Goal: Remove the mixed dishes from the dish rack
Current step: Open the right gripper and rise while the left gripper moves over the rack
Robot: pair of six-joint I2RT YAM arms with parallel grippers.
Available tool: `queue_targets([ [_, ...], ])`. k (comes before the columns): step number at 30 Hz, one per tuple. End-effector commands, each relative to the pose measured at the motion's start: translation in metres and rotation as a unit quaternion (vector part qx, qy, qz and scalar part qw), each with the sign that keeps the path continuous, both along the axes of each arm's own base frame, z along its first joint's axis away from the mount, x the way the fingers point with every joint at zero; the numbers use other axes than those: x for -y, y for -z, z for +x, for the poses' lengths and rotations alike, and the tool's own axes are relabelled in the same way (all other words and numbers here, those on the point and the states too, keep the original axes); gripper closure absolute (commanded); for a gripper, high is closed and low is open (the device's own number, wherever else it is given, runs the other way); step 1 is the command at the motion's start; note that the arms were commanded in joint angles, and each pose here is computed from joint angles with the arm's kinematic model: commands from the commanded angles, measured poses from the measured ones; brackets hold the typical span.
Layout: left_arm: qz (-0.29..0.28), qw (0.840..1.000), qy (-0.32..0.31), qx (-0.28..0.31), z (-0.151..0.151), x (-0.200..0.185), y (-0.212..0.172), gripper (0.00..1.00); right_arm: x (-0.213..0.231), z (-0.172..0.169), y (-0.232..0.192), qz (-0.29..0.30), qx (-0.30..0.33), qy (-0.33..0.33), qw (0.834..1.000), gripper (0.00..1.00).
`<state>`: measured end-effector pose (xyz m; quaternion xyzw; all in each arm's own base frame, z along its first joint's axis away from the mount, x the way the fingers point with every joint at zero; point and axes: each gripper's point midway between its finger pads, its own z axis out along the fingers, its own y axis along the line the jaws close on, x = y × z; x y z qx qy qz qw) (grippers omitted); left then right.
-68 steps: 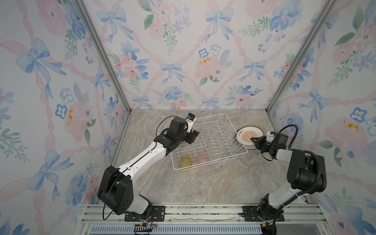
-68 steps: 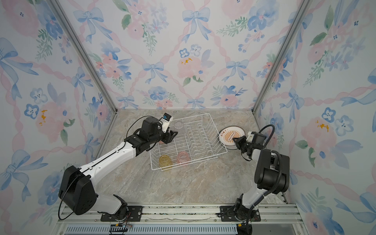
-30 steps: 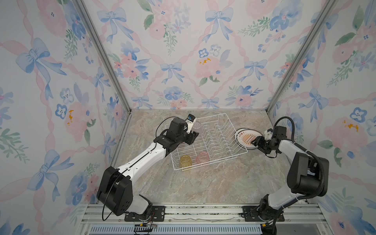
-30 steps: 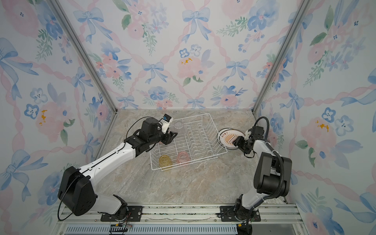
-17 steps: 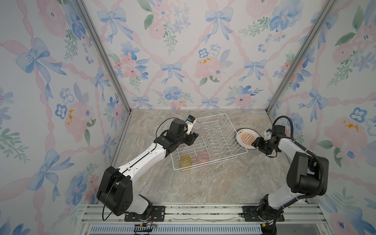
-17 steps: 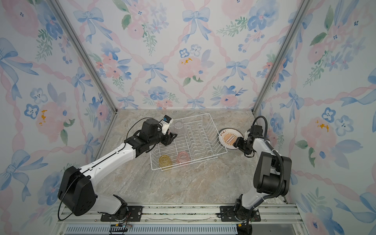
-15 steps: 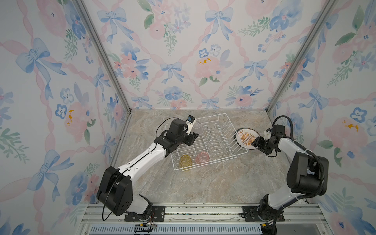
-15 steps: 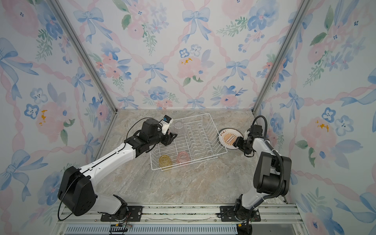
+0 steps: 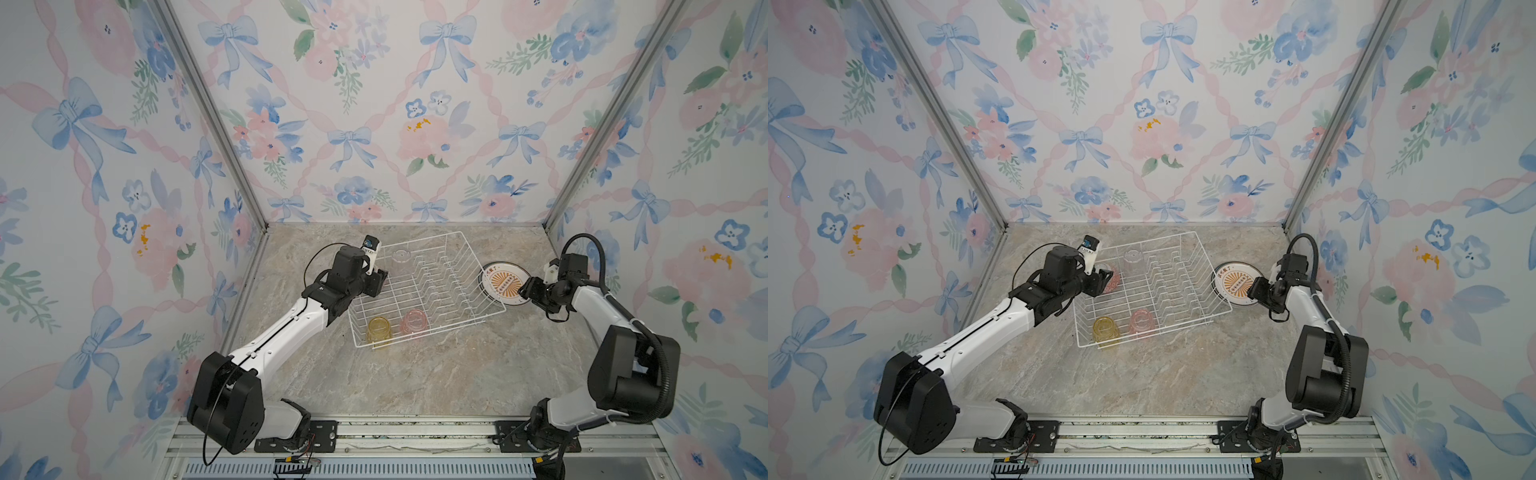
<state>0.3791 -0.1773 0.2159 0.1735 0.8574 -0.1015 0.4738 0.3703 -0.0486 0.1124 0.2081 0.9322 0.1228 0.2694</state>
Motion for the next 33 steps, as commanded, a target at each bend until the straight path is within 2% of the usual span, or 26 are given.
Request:
queue_targets([
  [1, 0.003, 0.998, -0.067, -0.012, -0.004, -0.037, 0.005, 0.47, -0.014, 0.004, -0.038, -0.010, 0.039, -0.029, 0.999, 0.42],
  [5, 0.041, 0.991, -0.118, -0.049, -0.010, -0.070, 0.024, 0.54, -0.053, 0.008, -0.057, 0.012, 0.054, -0.102, 0.993, 0.44],
  [10, 0.008, 0.987, -0.117, -0.105, -0.018, -0.077, 0.050, 0.60, -0.091, 0.016, -0.058, 0.053, 0.059, -0.163, 0.983, 0.48],
  [23, -0.018, 0.982, -0.110, -0.152, -0.029, -0.074, 0.077, 0.76, -0.115, 0.029, -0.039, 0.064, 0.045, -0.198, 0.977, 0.49],
  [29, -0.016, 0.978, -0.119, -0.173, -0.031, -0.077, 0.093, 0.79, -0.123, 0.033, -0.038, 0.067, 0.045, -0.207, 0.975, 0.50],
  [33, -0.019, 0.978, -0.122, -0.166, -0.032, -0.079, 0.088, 0.78, -0.127, 0.036, -0.037, 0.068, 0.042, -0.213, 0.974, 0.52],
])
